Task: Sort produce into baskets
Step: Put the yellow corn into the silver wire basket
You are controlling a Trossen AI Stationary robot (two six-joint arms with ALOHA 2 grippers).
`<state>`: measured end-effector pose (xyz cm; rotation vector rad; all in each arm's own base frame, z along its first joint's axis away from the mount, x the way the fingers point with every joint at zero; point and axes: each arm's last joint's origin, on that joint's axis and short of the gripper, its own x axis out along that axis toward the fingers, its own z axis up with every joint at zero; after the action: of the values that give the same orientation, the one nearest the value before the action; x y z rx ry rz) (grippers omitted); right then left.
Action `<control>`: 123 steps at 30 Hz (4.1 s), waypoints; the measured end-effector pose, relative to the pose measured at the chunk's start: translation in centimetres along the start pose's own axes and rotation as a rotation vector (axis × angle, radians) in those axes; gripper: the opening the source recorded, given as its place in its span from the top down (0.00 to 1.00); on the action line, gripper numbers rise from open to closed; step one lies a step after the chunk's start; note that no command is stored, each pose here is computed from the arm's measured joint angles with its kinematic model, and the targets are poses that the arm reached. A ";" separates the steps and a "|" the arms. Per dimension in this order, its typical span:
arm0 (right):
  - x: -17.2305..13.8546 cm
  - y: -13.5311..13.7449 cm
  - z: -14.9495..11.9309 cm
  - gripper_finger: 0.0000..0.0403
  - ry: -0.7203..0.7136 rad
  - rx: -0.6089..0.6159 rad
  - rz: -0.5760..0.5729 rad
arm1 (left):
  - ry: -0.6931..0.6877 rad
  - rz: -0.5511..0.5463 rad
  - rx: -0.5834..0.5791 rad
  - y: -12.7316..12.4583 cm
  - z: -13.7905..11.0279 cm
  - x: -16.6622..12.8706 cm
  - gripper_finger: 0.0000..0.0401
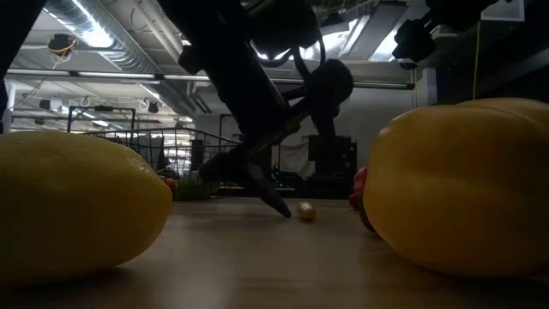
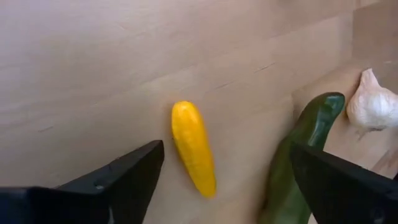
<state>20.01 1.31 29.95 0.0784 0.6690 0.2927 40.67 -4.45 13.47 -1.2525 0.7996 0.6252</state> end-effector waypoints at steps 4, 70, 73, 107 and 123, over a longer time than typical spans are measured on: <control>0.0 0.0 0.0 0.11 0.000 0.000 0.000 | -0.004 0.021 -0.038 0.2 0.4 0.0 0.22; 0.0 0.0 0.0 0.11 0.001 0.000 0.001 | 0.013 0.045 0.020 1.1 1.0 1.9 0.84; 0.0 0.0 0.0 0.11 0.002 0.001 0.000 | 0.028 0.037 0.046 1.0 1.4 1.8 0.84; 0.0 0.0 -0.1 0.11 0.008 0.003 0.001 | -0.443 0.094 0.285 3.2 18.6 -16.1 0.84; 0.0 0.0 -0.1 0.11 0.009 0.003 0.001 | -0.384 0.306 0.231 8.0 22.2 -17.6 0.84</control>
<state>19.96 1.31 29.89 0.0804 0.6782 0.2933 28.00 19.18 25.68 -0.7712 0.7198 0.9586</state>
